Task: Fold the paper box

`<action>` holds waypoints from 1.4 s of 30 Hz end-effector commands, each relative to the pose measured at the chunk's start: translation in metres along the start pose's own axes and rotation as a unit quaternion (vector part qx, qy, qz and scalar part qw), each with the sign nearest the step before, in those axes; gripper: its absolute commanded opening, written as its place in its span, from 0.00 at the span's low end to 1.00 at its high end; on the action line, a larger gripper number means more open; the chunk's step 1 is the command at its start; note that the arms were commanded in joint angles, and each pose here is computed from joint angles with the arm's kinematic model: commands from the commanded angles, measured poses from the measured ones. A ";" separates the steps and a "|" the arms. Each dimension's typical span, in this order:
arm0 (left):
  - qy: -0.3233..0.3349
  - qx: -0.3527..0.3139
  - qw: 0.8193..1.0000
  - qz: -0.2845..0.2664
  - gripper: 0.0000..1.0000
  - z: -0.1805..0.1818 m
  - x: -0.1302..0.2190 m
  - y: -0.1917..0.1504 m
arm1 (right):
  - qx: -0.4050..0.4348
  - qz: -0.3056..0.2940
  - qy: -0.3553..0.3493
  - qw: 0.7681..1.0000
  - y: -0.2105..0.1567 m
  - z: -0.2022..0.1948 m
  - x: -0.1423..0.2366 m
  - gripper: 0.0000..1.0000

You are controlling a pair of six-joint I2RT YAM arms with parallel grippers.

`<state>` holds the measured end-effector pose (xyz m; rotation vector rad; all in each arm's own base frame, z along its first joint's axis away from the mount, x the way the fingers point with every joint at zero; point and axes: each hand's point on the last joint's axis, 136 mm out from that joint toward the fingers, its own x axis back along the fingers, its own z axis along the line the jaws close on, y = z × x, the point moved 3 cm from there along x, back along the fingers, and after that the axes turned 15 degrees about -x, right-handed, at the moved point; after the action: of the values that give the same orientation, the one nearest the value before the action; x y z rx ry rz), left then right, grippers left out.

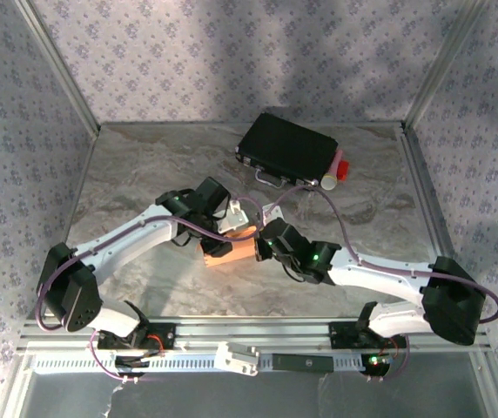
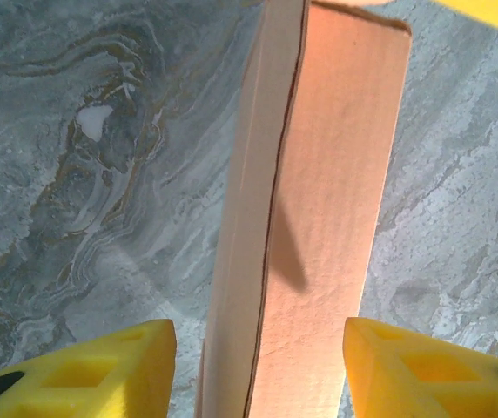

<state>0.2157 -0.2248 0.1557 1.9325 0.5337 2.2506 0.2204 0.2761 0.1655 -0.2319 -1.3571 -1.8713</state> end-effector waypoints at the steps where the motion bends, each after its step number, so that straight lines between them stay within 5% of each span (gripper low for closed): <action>1: -0.009 0.013 1.000 0.020 0.52 -0.005 -0.005 -0.006 | -0.032 -0.011 -0.012 0.999 0.007 0.003 0.002 0.00; 33: 0.031 0.009 0.999 0.032 0.50 0.000 -0.009 -0.004 | 0.010 -0.052 -0.033 0.998 -0.034 -0.006 -0.007 0.00; 42: 0.099 0.110 0.988 -0.052 0.53 0.006 0.056 0.008 | 0.006 -0.051 -0.052 0.997 -0.016 0.001 -0.001 0.00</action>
<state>0.2151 -0.2176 0.1726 1.8501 0.6926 2.3906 0.2080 0.2798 0.1496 -0.2220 -1.4417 -1.9720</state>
